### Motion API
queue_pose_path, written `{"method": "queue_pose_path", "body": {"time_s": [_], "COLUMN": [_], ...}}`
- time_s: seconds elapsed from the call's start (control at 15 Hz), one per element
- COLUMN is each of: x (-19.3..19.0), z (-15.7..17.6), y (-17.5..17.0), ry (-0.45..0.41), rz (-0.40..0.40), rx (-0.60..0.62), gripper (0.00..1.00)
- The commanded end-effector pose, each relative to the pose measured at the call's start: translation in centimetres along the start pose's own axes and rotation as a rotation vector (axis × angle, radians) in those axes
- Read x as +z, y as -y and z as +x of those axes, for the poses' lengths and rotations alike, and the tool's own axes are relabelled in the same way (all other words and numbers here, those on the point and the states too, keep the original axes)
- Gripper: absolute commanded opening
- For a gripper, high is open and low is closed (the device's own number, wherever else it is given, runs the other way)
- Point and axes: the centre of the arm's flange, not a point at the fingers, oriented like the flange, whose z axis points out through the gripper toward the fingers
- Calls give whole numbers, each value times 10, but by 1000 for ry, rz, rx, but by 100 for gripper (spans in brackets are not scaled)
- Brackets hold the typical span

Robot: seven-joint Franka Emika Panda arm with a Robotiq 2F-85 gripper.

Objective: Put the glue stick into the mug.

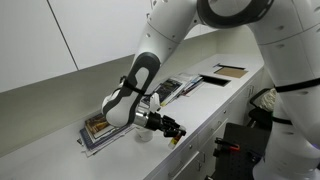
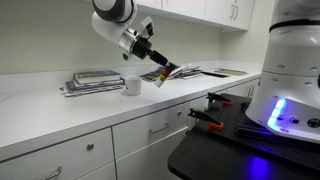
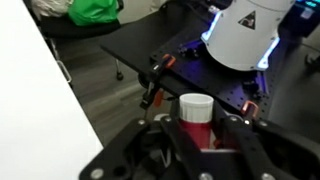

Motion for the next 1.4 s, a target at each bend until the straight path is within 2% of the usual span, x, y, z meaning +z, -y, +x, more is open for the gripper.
{"method": "queue_pose_path", "body": {"time_s": [0.0, 0.53, 0.87, 1.0, 1.07, 1.2, 1.33], "x": [-20, -52, -58, -61, -54, -58, -59], "z": [7, 25, 50, 54, 54, 57, 58], "y": [-11, -38, -63, -66, -64, -64, -63], "ry": [149, 438, 597, 634, 602, 627, 630], "rz": [-105, -423, -702, -828, -754, -804, -812], "rx": [-85, -167, -150, -111, -136, -128, -127], "gripper": [9, 9, 9, 9, 34, 34, 34]}}
